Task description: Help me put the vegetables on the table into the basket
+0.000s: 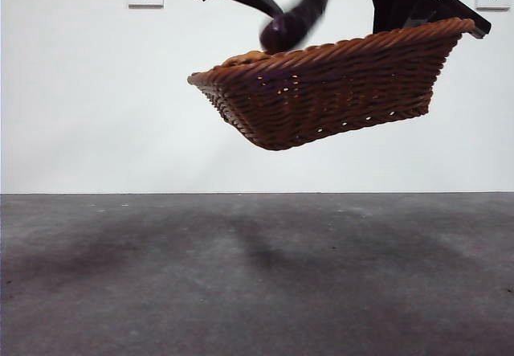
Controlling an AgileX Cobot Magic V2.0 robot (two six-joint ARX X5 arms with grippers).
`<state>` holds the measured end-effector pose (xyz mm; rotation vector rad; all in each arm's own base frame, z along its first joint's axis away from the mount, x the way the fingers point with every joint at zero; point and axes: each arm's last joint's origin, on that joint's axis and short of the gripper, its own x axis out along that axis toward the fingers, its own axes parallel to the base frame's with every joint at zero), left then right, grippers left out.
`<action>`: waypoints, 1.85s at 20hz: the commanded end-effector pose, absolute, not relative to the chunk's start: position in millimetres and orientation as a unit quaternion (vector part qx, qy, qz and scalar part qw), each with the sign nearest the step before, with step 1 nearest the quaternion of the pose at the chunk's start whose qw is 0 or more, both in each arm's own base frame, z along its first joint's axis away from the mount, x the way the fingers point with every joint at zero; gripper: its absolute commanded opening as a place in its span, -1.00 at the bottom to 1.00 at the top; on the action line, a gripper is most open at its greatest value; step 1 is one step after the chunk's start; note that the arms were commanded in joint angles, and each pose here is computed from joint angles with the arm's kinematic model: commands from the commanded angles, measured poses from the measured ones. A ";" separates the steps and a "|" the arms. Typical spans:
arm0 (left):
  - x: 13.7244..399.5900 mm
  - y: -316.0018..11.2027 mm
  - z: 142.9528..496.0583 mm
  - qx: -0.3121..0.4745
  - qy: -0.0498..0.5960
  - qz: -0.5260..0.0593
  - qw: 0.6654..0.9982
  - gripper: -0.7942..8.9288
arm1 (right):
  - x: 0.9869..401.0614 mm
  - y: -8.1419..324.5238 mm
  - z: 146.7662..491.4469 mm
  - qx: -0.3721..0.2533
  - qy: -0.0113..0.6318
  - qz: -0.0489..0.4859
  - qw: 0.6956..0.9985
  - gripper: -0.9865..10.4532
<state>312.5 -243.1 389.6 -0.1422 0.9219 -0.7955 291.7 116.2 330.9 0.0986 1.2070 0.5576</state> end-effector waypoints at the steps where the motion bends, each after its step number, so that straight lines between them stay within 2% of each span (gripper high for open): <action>1: 314.6 -244.0 385.7 -0.072 0.439 -0.367 0.817 0.23 | 292.2 117.2 332.5 0.057 0.556 0.261 0.787 -0.86; 4: 316.7 -244.3 387.5 -0.070 0.424 -0.360 0.828 0.23 | 291.5 116.8 332.2 0.058 0.560 0.259 0.785 -0.86; 7: 316.0 -229.1 399.3 -0.076 0.409 -0.358 0.836 0.23 | 291.0 115.1 331.6 0.055 0.565 0.252 0.784 -0.86; 11: 292.5 -191.5 435.5 -0.024 0.356 -0.371 0.857 0.23 | 289.8 103.6 329.4 0.062 0.588 0.229 0.774 -0.86; 15: 253.2 -153.1 459.8 0.030 0.357 -0.373 0.856 0.16 | 291.1 98.2 329.0 0.061 0.589 0.215 0.776 -0.86; 16: 241.7 -146.6 462.5 0.043 0.369 -0.375 0.850 0.00 | 293.4 95.6 329.4 0.063 0.583 0.213 0.781 -0.86; 18: 221.3 -135.1 467.0 0.062 0.388 -0.378 0.838 -0.47 | 298.8 89.4 330.1 0.069 0.569 0.208 0.792 -0.86; 19: 214.5 -131.3 471.9 0.063 0.378 -0.381 0.842 -0.60 | 302.1 83.5 330.3 0.072 0.562 0.203 0.798 -0.86; 21: 199.0 -123.0 482.4 0.061 0.356 -0.384 0.850 -0.74 | 306.4 71.4 329.3 0.079 0.559 0.192 0.802 -0.86; 23: 178.9 -113.5 494.1 0.057 0.330 -0.390 0.858 -0.78 | 312.9 56.1 325.1 0.090 0.561 0.180 0.803 -0.86; 26: 140.2 -91.6 510.9 0.042 0.286 -0.393 0.873 -0.78 | 331.5 31.7 305.0 0.104 0.577 0.158 0.795 -0.86; 28: 113.9 -76.3 511.0 0.034 0.270 -0.393 0.878 -0.78 | 348.7 20.2 285.5 0.119 0.578 0.183 0.786 -0.86; 32: 73.0 -52.6 476.4 0.018 0.292 -0.386 0.875 -0.78 | 380.8 9.4 239.0 0.161 0.582 0.223 0.765 -0.86; 35: 50.2 -39.4 453.8 -0.010 0.306 -0.376 0.874 -0.78 | 399.8 6.0 207.3 0.174 0.586 0.219 0.760 -0.86; 37: 37.4 -32.0 451.4 -0.029 0.298 -0.373 0.878 -0.78 | 405.3 1.3 192.7 0.180 0.596 0.212 0.753 -0.86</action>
